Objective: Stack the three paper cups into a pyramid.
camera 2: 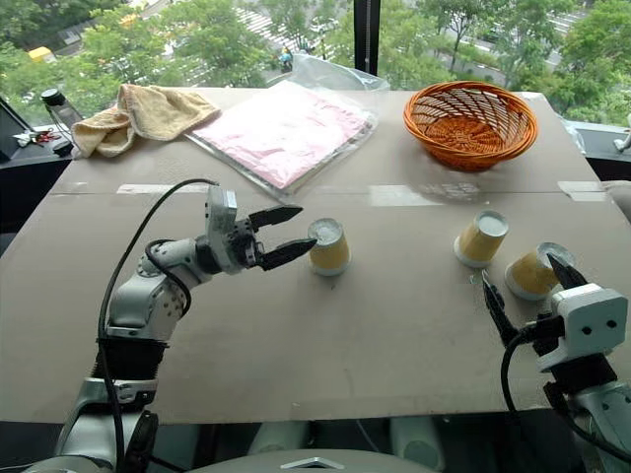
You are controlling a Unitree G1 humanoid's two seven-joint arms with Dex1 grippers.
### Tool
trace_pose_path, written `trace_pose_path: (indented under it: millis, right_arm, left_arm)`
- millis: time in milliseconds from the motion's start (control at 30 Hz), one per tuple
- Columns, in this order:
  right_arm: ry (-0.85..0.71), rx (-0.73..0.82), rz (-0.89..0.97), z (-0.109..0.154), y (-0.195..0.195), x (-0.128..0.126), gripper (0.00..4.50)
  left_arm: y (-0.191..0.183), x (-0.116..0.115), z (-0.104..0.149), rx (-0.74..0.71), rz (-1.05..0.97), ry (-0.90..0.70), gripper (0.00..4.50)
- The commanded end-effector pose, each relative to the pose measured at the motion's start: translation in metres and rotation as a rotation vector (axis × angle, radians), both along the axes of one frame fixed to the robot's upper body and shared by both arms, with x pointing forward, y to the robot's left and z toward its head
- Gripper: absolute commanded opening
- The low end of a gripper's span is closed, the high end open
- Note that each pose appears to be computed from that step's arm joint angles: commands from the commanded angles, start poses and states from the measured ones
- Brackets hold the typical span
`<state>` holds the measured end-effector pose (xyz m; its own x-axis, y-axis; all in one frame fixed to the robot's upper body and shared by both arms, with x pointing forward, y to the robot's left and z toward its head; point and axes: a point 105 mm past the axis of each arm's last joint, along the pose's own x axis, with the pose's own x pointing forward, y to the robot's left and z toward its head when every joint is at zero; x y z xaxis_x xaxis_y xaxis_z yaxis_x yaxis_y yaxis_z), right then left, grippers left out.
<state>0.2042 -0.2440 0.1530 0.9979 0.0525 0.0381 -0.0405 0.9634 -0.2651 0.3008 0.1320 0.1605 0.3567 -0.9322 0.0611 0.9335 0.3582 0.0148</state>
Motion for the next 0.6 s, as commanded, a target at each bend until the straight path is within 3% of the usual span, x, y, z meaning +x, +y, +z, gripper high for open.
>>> trace_pose_path:
  millis: [33,300,500,600]
  right_arm:
    - [0.023,-0.010,-0.145,-0.001,-0.033,0.009,4.50]
    - [0.089,0.172,-0.237,-0.016,-0.063,0.039,4.50]
    - [0.111,0.231,-0.209,-0.022,-0.062,0.050,4.50]
    - [0.110,0.226,-0.207,-0.022,-0.063,0.052,3.61]
  left_arm:
    - [-0.006,-0.037,0.024,-0.021,-0.186,-0.022,4.46]
    - [-0.021,-0.084,0.033,0.017,-0.386,0.024,4.46]
    - [-0.026,-0.090,0.032,0.028,-0.403,0.023,4.46]
    - [-0.027,-0.089,0.030,0.027,-0.398,0.023,4.50]
